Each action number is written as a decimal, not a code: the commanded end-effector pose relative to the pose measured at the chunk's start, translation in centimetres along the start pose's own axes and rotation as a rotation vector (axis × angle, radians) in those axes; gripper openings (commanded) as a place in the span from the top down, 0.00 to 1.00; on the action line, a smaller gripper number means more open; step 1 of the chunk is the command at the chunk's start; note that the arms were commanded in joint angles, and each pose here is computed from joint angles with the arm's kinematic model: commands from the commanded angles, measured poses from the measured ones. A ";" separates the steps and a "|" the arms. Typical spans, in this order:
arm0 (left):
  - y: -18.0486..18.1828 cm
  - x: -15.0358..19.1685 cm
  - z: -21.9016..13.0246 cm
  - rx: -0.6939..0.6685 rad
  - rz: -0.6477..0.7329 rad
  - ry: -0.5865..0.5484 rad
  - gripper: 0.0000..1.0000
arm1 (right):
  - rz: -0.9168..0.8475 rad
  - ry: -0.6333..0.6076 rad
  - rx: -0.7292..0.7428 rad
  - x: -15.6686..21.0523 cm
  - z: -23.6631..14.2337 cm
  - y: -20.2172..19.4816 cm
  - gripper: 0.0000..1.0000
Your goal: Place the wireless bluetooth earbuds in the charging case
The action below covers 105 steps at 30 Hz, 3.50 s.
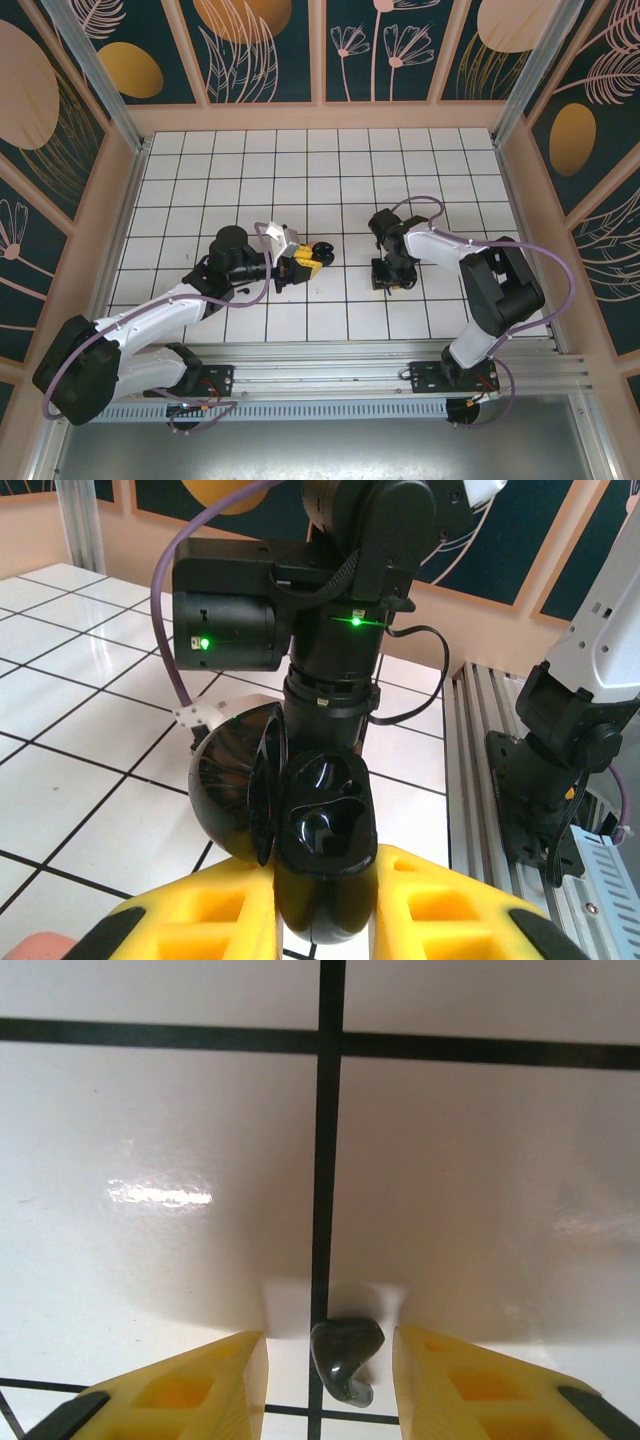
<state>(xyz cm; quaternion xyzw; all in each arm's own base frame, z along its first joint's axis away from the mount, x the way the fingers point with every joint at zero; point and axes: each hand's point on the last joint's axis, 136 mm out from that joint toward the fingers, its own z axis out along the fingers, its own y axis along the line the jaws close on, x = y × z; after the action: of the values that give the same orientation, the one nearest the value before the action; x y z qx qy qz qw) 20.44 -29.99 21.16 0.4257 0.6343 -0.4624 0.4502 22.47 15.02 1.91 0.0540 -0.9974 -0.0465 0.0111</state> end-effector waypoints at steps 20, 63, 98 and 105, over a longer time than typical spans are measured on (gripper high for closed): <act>-0.5 -1.7 -0.1 0.016 0.038 -0.031 0.77 | 0.012 0.023 0.016 -0.3 1.1 -0.9 0.71; 5.2 -0.4 0.7 -0.255 0.195 -0.143 0.80 | -0.086 -1.060 -0.848 -4.6 -22.6 13.4 0.79; 4.9 -1.6 0.8 -0.248 0.150 -0.179 0.80 | -0.162 -1.153 -0.910 -4.8 -24.8 17.1 0.80; 4.7 -2.4 0.5 -0.244 0.129 -0.214 0.80 | -0.166 -1.158 -0.895 -5.1 -24.3 17.4 0.80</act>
<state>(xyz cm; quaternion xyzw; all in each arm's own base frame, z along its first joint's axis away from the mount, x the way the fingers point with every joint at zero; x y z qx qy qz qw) 25.78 -29.42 19.86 0.3635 0.6353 -0.3748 0.5690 25.85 30.50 26.30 0.0907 -0.7393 -0.4713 -0.4723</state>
